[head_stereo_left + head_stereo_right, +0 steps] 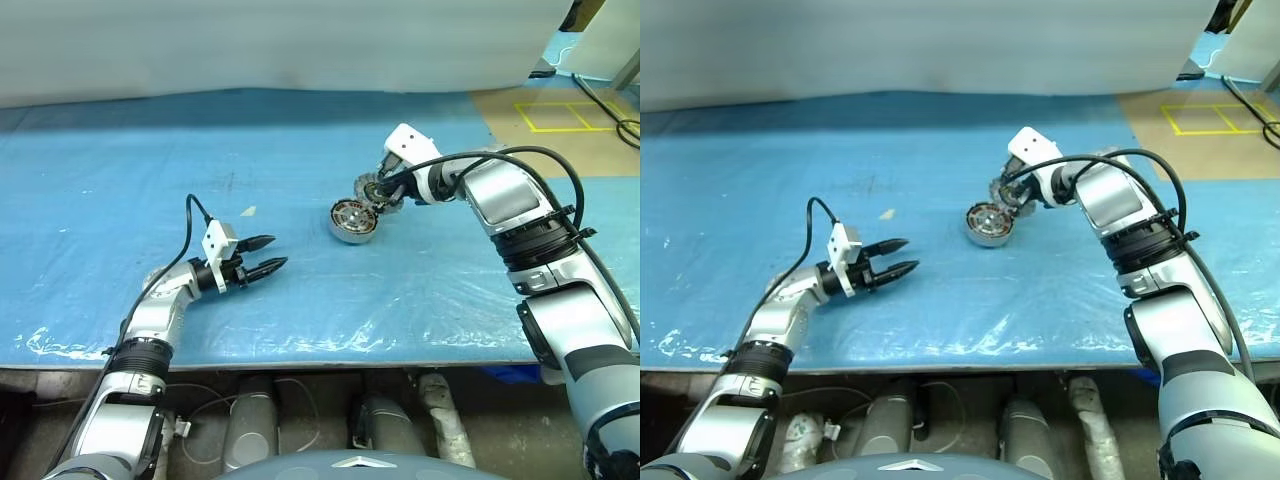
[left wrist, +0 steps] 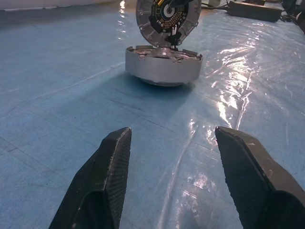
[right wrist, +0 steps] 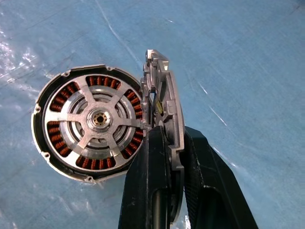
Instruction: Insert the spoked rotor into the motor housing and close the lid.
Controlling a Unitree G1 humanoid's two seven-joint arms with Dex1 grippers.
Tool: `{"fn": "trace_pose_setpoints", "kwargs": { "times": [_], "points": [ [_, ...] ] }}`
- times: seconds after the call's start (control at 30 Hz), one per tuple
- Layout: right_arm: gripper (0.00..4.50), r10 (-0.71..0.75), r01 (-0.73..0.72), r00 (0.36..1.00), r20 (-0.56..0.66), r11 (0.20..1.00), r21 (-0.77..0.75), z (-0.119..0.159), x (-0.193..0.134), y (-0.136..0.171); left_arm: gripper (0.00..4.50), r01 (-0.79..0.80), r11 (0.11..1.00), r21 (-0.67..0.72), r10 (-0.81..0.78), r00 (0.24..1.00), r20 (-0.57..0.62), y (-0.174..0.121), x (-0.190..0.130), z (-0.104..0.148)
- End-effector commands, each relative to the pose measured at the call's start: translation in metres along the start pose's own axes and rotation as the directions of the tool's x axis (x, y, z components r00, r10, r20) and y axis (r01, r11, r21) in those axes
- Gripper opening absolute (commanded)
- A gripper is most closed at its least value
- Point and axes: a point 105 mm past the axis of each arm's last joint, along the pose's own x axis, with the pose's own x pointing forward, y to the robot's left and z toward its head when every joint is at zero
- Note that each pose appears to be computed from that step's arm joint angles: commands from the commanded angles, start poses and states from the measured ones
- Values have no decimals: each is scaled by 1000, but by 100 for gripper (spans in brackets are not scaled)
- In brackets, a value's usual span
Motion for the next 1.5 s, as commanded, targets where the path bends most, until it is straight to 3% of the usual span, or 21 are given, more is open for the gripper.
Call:
{"fn": "trace_pose_setpoints", "kwargs": {
  "times": [0.03,0.2,0.23,0.33,0.53,0.77,0.9,1.07,1.23,1.3,1.4,1.5],
  "points": [
    [4,-106,107,994,40,994,-17,16,-9,-17,300,-7,999,42,6,1000,16,5,0,10],
    [4,-92,103,993,80,983,-153,30,-10,1,300,-6,999,44,5,1000,13,6,0,11],
    [75,-87,101,993,82,977,-186,30,-10,5,300,-6,999,45,5,1000,11,6,0,10],
    [165,-77,98,993,89,959,-266,29,-10,13,300,-6,999,45,5,1000,9,7,-1,10],
    [374,-52,69,996,74,966,-248,24,-8,26,300,-7,999,40,6,1000,13,5,0,9],
    [374,-2,29,993,120,974,-226,42,-23,32,300,-13,999,37,12,1000,14,5,0,8],
    [374,-40,89,978,207,968,-234,61,-47,10,300,-20,999,36,19,1000,13,5,-2,7],
    [374,-96,140,973,209,968,-208,56,-56,-11,300,-22,999,36,22,1000,11,5,-2,6],
    [374,-44,91,953,299,985,-146,66,-78,-16,300,-18,999,38,17,1000,10,5,-2,6],
    [374,-110,144,944,312,985,-89,59,-83,-35,300,-18,999,39,18,1000,11,5,-2,7],
    [293,-197,198,940,280,980,27,34,-87,-62,300,-20,999,38,19,1000,10,5,-2,7],
    [190,-280,249,941,188,953,171,-8,-85,-85,300,-20,999,37,19,1000,9,5,-3,6]
  ]
}}
